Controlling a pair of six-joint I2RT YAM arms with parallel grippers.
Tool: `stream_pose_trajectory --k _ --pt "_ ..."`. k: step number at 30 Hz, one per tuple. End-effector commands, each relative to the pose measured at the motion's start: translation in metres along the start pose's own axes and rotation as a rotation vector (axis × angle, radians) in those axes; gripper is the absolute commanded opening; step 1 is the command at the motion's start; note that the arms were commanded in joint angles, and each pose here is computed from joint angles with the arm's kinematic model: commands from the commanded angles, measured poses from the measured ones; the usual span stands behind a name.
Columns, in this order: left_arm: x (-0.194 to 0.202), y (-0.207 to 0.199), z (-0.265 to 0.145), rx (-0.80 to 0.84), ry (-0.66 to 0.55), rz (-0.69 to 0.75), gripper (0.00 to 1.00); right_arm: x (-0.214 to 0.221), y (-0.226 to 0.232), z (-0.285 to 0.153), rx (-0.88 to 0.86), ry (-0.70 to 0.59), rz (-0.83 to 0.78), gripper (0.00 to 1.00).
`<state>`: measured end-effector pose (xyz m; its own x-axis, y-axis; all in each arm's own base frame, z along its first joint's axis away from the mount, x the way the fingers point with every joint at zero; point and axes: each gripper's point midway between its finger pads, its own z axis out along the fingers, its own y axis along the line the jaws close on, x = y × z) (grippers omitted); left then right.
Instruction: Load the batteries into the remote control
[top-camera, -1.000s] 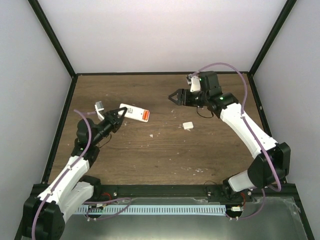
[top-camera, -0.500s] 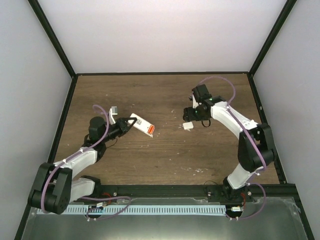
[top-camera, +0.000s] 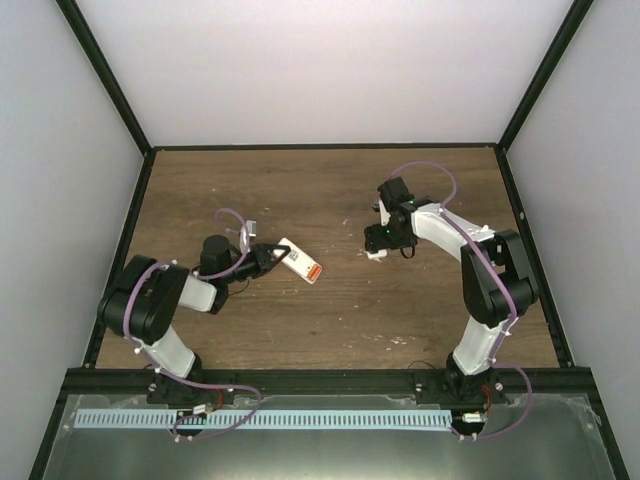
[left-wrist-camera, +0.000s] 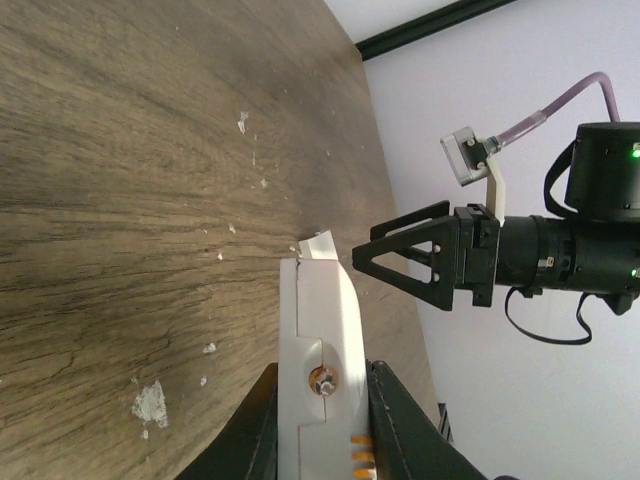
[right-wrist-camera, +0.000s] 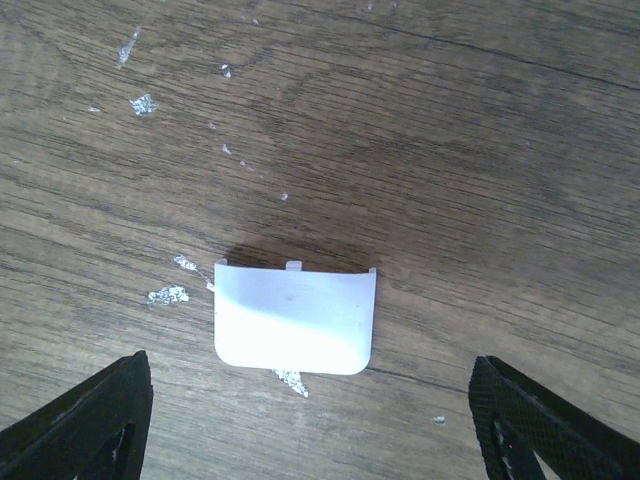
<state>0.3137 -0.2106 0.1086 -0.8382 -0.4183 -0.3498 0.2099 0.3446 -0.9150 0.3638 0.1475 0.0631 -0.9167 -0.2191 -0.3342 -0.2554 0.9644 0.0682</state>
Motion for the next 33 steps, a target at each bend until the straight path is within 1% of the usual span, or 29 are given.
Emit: stream_pose_trajectory --k 1,5,16,19,23,28,33 --pt "-0.011 -0.019 0.011 0.11 -0.045 0.078 0.0 0.001 -0.003 0.012 -0.004 0.008 -0.013 0.79" --pt "-0.01 -0.003 0.023 0.105 -0.049 0.035 0.0 0.002 -0.001 0.021 -0.02 0.023 -0.023 0.79" --pt "-0.012 0.019 0.044 0.06 -0.031 0.014 0.0 0.008 -0.002 0.04 -0.02 0.069 -0.043 0.79" --pt "-0.01 0.026 0.047 0.05 -0.024 0.005 0.0 0.008 -0.004 0.042 -0.01 0.075 -0.051 0.77" --pt "-0.009 0.03 0.049 0.043 -0.015 0.005 0.0 0.01 -0.004 0.045 -0.008 0.086 -0.058 0.71" --pt "-0.006 0.032 0.052 0.048 0.003 0.029 0.0 0.015 -0.002 0.047 -0.022 0.1 -0.067 0.6" --pt "-0.002 0.036 0.053 0.047 0.018 0.029 0.0 0.013 0.003 0.044 -0.053 0.084 -0.092 0.49"
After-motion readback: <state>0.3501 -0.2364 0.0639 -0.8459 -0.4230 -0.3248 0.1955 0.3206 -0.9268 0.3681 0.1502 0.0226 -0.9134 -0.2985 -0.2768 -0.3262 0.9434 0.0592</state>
